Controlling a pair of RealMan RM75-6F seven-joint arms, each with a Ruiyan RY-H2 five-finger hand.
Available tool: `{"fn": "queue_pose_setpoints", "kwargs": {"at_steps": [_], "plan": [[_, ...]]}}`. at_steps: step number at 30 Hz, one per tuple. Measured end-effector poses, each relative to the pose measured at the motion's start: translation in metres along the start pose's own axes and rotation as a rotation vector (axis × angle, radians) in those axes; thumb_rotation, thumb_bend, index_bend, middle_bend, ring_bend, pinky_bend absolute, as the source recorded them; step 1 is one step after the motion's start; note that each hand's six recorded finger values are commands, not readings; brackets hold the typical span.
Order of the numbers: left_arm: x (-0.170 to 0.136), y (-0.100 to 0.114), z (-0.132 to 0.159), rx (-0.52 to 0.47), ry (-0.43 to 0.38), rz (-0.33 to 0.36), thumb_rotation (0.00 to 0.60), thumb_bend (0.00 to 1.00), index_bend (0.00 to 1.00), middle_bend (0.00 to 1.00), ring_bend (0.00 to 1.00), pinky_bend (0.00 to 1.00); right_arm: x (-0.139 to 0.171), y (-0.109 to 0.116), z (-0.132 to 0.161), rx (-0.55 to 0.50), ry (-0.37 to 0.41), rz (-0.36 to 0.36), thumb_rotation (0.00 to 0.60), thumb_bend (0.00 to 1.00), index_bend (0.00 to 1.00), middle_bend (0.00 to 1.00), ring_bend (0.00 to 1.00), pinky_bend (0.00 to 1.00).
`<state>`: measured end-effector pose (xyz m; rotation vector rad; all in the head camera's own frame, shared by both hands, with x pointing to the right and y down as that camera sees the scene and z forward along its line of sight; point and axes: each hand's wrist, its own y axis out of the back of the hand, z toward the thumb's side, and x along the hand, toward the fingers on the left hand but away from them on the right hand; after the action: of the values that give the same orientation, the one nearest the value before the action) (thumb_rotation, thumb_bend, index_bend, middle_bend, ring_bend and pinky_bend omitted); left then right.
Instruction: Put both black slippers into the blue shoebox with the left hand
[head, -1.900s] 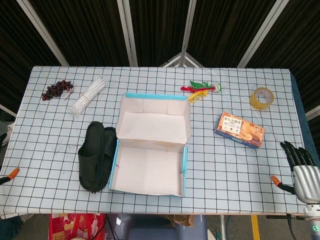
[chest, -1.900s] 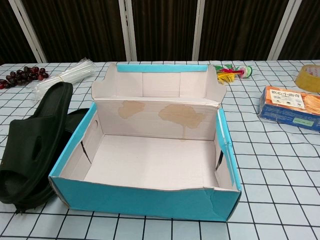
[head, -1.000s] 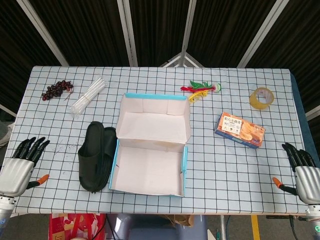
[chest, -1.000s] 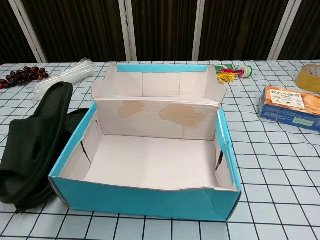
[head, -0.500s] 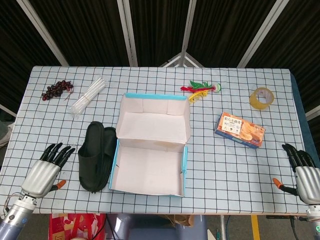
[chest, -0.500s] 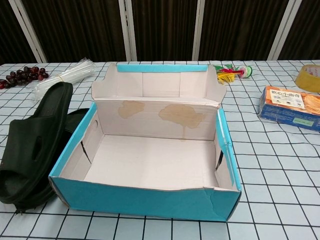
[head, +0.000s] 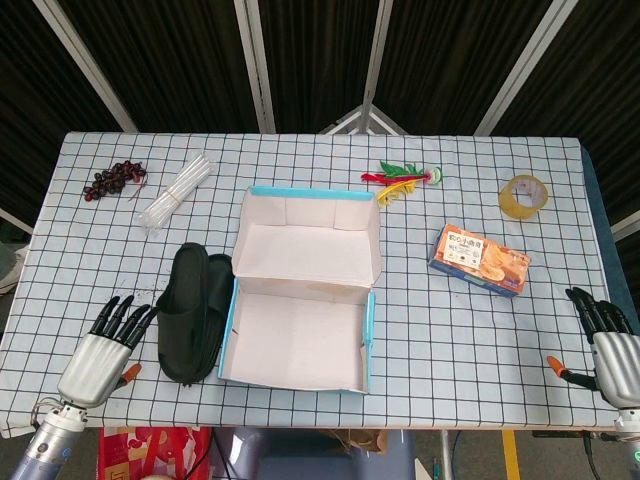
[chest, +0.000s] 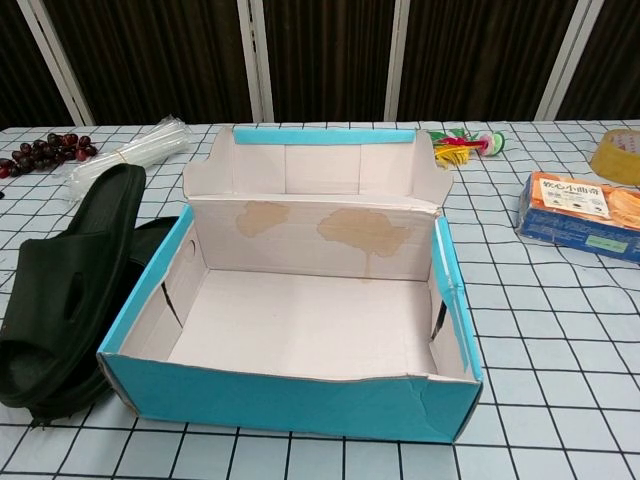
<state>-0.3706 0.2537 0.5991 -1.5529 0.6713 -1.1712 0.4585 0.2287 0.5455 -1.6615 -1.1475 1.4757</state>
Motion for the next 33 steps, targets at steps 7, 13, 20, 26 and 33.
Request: {"fn": "queue_pose_setpoints", "kwargs": {"at_steps": [7, 13, 20, 26, 33], "plan": [[-0.006, -0.006, 0.009, -0.008, -0.004, 0.087, 0.462, 0.1, 0.0, 0.1, 0.0, 0.07, 0.0, 0.001, -0.001, -0.006, 0.0, 0.002, 0.6, 0.22, 0.07, 0.1, 0.15, 0.11], [-0.005, -0.021, 0.012, -0.007, 0.004, 0.058, 0.401, 0.08, 0.0, 0.06, 0.0, 0.07, 0.0, -0.001, -0.002, -0.009, -0.003, 0.012, 0.6, 0.22, 0.07, 0.1, 0.15, 0.11], [-0.001, -0.03, 0.013, -0.03, 0.024, 0.072, 0.379, 0.07, 0.0, 0.06, 0.0, 0.07, -0.001, -0.003, -0.002, -0.014, -0.004, 0.027, 0.6, 0.22, 0.07, 0.1, 0.15, 0.11], [0.001, -0.032, 0.014, -0.032, 0.026, 0.106, 0.366, 0.07, 0.0, 0.06, 0.0, 0.07, -0.001, -0.004, -0.002, -0.017, -0.007, 0.038, 0.6, 0.22, 0.07, 0.1, 0.15, 0.11], [0.003, -0.042, 0.012, 0.004, 0.03, 0.082, 0.318, 0.07, 0.0, 0.06, 0.0, 0.07, -0.002, -0.005, -0.003, -0.02, -0.008, 0.047, 0.6, 0.22, 0.07, 0.1, 0.15, 0.11]]}}
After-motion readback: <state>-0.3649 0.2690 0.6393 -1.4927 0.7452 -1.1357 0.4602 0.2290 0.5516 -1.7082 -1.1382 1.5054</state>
